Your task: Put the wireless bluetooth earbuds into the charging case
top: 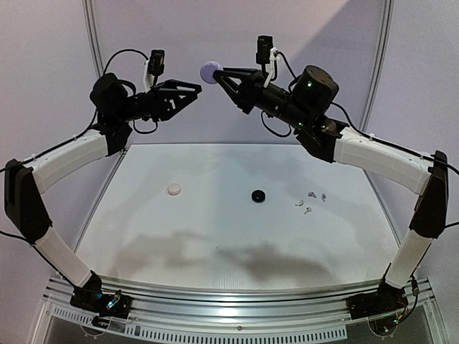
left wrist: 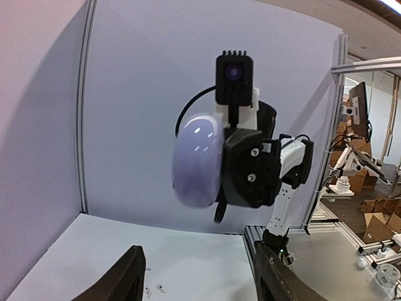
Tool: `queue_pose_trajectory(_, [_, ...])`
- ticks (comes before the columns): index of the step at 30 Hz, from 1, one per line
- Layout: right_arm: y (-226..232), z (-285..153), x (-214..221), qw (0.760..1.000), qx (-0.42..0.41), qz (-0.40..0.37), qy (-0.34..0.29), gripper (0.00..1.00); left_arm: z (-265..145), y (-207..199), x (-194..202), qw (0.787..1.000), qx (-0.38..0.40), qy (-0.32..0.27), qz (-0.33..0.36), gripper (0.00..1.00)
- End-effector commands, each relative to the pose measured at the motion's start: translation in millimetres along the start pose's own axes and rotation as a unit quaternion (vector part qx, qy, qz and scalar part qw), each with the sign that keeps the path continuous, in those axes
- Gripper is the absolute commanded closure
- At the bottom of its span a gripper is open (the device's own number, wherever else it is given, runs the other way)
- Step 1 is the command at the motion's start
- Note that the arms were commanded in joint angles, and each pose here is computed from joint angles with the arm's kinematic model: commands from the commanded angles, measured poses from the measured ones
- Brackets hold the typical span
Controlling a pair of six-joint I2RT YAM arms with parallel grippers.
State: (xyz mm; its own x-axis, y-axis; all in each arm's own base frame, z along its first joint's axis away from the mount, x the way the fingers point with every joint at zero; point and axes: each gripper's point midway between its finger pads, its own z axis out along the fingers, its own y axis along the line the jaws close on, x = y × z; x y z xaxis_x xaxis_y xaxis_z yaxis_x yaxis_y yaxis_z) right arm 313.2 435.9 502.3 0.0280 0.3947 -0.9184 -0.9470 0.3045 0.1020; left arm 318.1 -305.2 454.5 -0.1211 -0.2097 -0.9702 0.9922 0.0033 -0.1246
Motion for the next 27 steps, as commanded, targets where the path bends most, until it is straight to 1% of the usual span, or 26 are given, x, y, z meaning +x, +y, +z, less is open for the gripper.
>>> queue_pose_trajectory(1, [1, 9, -3, 1.0, -0.01, -0.007, -0.013, 1.0, 10, -18, -17, 0.999, 0.022, -0.032, 0.023, 0.39])
queue_pose_trajectory(6, [0, 13, 5, 1.0, -0.01, -0.005, 0.001, 1.0, 15, -18, -26, 0.999, 0.028, -0.043, 0.018, 0.44])
queue_pose_trajectory(11, [0, 16, 11, 1.0, -0.016, -0.001, 0.009, 1.0, 20, -15, -24, 0.999, 0.033, -0.04, 0.003, 0.6])
queue_pose_trajectory(14, [0, 17, 20, 1.0, -0.018, 0.001, 0.023, 1.0, 21, -17, -26, 0.998, 0.038, -0.04, 0.009, 0.6])
queue_pose_trajectory(18, [1, 16, 23, 0.999, -0.022, -0.001, 0.032, 1.0, 22, -15, -29, 0.998, 0.035, -0.043, 0.013, 0.54])
queue_pose_trajectory(21, [0, 17, 24, 0.999, -0.021, -0.001, 0.032, 1.0, 23, -14, -31, 0.998, 0.035, -0.044, 0.012, 0.58])
queue_pose_trajectory(24, [-2, 17, 25, 0.999, -0.016, -0.003, 0.032, 1.0, 24, -15, -29, 0.998, 0.04, -0.04, 0.018, 0.73])
queue_pose_trajectory(27, [-2, 17, 26, 0.999, -0.016, -0.003, 0.032, 1.0, 23, -15, -28, 0.998, 0.04, -0.038, 0.019, 0.92])
